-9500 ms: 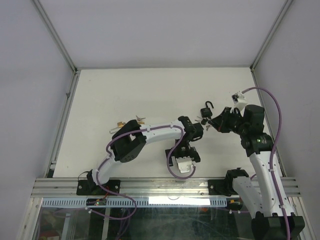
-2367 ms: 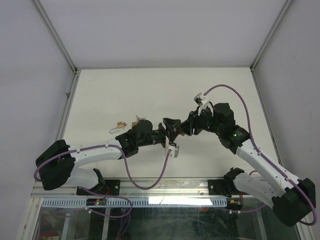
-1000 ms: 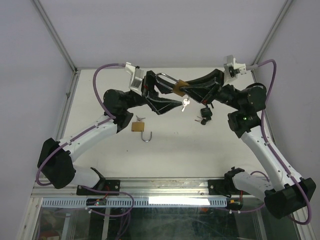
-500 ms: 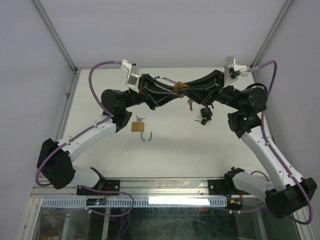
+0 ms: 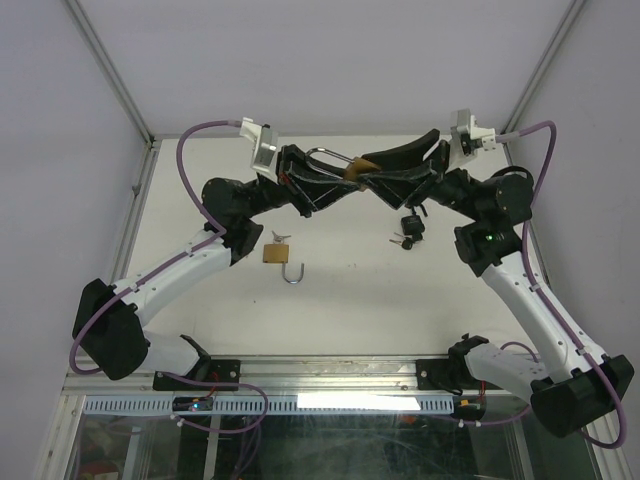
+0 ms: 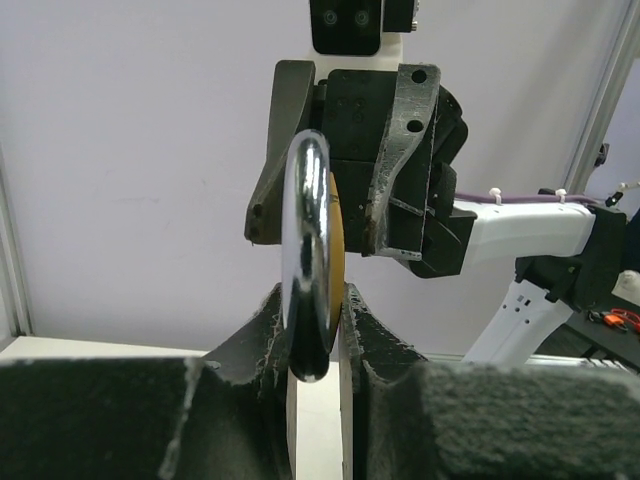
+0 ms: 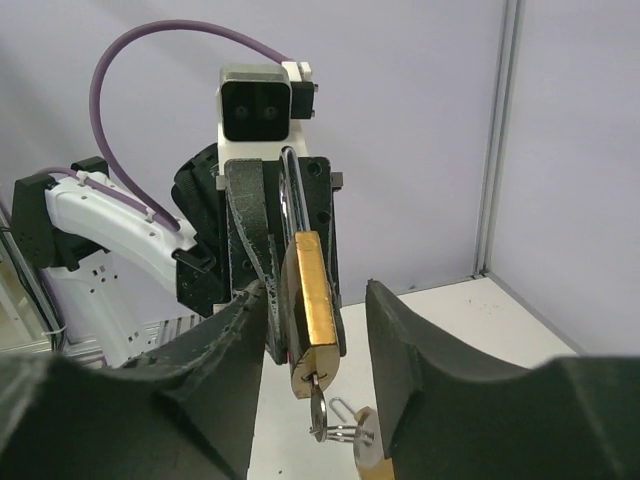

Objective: Unlock with the key

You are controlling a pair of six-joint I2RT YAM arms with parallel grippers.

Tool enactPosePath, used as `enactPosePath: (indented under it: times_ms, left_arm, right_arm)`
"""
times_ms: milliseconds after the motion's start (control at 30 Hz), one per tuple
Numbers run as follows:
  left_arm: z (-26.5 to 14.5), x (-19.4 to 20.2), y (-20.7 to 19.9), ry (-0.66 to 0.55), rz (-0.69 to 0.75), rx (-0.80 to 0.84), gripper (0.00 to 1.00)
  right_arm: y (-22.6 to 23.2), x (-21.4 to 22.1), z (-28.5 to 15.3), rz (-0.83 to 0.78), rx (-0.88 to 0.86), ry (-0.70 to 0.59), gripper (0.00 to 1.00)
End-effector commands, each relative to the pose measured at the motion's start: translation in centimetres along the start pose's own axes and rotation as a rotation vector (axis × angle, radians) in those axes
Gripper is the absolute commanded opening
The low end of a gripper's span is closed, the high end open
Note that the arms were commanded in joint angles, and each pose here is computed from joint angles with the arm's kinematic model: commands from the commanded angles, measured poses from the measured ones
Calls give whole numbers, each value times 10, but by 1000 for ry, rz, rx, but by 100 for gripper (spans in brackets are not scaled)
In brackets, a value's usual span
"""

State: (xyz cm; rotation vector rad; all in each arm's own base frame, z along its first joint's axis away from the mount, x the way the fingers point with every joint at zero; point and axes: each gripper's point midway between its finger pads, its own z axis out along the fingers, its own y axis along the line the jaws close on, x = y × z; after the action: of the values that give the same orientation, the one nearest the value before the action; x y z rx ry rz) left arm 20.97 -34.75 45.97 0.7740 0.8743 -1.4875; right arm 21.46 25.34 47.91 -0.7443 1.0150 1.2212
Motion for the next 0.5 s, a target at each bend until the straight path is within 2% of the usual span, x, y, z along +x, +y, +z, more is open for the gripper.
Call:
enactPosePath:
  times_ms: [0,33,67,100,133,200,267,300,367,433,467]
  left_arm:
    - [6,-54,-23,-142,130,50,0]
    - [6,-55,-24,-142,135,56,0]
    - [6,-55,-25,-141,137,57,0]
    - [6,-54,-24,-139,138,53,0]
    - [5,-53,-24,-138,142,51,0]
    - [2,-55,-24,-142,156,42,0]
    - [0,-57,-25,-147,181,42,0]
    - [0,-58,-27,-149,191,45,0]
    - [-1,-58,-29,-148,204,55,0]
    - [-1,-57,-29,-144,201,56,0]
    - [-1,-57,-30,-144,200,57,0]
  right_arm:
    - [0,-14,2,-31,15,-51,48]
    - [1,-15,2,-31,12,-52,52]
    - [3,-17,2,-33,8,-53,62]
    - [3,-20,1,-34,13,-53,77]
    - [2,-22,-3,-34,31,-51,97]
    - [-3,-24,-16,-30,82,-25,100]
    - [-5,-17,-33,-20,99,26,98]
    - [0,-11,-40,-15,74,55,94]
    - [12,-1,-45,27,14,108,77]
    - [16,5,-47,67,-9,132,54]
    - [15,6,-47,81,-4,133,49]
